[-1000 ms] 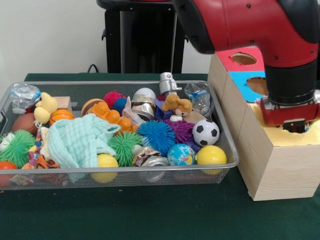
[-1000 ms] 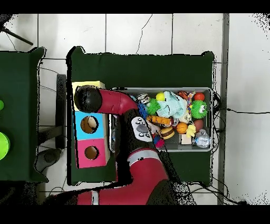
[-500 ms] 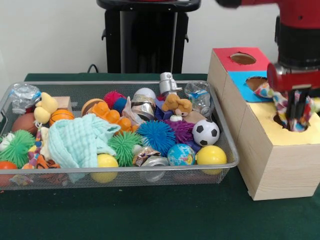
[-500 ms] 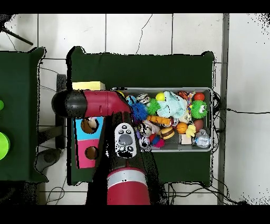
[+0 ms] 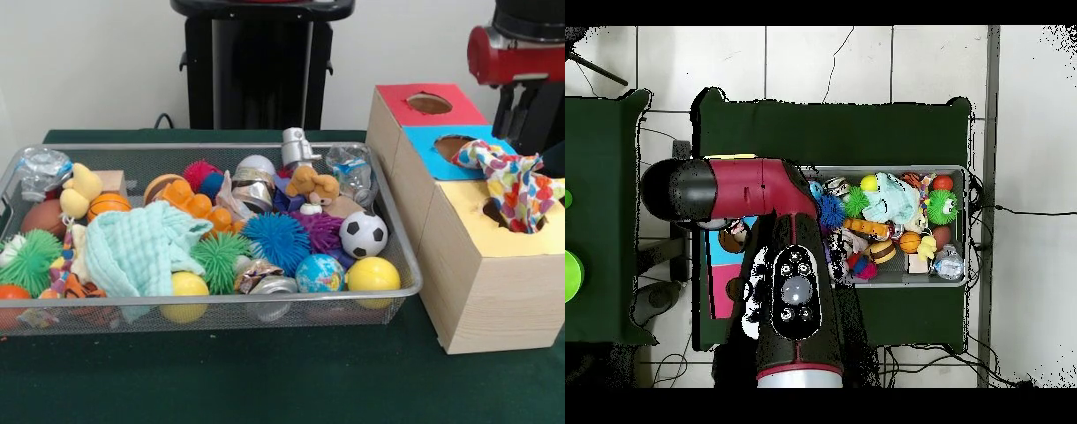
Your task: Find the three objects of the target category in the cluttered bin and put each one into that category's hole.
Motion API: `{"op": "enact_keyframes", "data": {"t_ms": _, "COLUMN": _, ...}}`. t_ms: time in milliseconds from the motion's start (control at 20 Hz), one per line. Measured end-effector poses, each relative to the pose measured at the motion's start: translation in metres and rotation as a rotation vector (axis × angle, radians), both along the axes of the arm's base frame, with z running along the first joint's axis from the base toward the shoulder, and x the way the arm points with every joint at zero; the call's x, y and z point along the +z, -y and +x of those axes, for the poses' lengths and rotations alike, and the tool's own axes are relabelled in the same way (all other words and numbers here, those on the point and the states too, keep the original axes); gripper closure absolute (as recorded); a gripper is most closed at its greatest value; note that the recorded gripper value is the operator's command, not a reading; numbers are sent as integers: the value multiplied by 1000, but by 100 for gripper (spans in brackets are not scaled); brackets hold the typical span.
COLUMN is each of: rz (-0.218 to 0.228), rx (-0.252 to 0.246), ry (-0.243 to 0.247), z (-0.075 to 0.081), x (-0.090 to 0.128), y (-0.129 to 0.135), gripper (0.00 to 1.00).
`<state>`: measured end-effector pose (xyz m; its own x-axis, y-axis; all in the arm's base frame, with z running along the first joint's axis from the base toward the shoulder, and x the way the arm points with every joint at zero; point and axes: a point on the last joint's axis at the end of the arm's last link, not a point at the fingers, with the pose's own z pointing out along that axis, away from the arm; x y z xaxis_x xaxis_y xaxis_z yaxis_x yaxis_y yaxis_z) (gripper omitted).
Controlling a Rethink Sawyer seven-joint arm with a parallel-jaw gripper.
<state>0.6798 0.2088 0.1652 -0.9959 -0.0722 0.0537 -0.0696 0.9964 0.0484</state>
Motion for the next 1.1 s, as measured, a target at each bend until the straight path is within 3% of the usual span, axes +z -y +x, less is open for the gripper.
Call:
{"op": "enact_keyframes", "data": {"t_ms": 250, "rz": -18, "rx": 11, "ry": 36, "z": 9, "x": 13, "y": 4, "gripper": 100}}
{"op": "enact_keyframes", "data": {"t_ms": 700, "rz": -25, "rx": 18, "ry": 53, "z": 15, "x": 17, "y": 4, "gripper": 100}}
{"op": "enact_keyframes", "data": {"t_ms": 950, "rz": -27, "rx": 25, "ry": 48, "z": 15, "x": 6, "y": 0, "gripper": 100}}
{"op": "enact_keyframes", "data": {"t_ms": 1100, "rz": -27, "rx": 32, "ry": 56, "z": 17, "x": -12, "y": -4, "gripper": 100}}
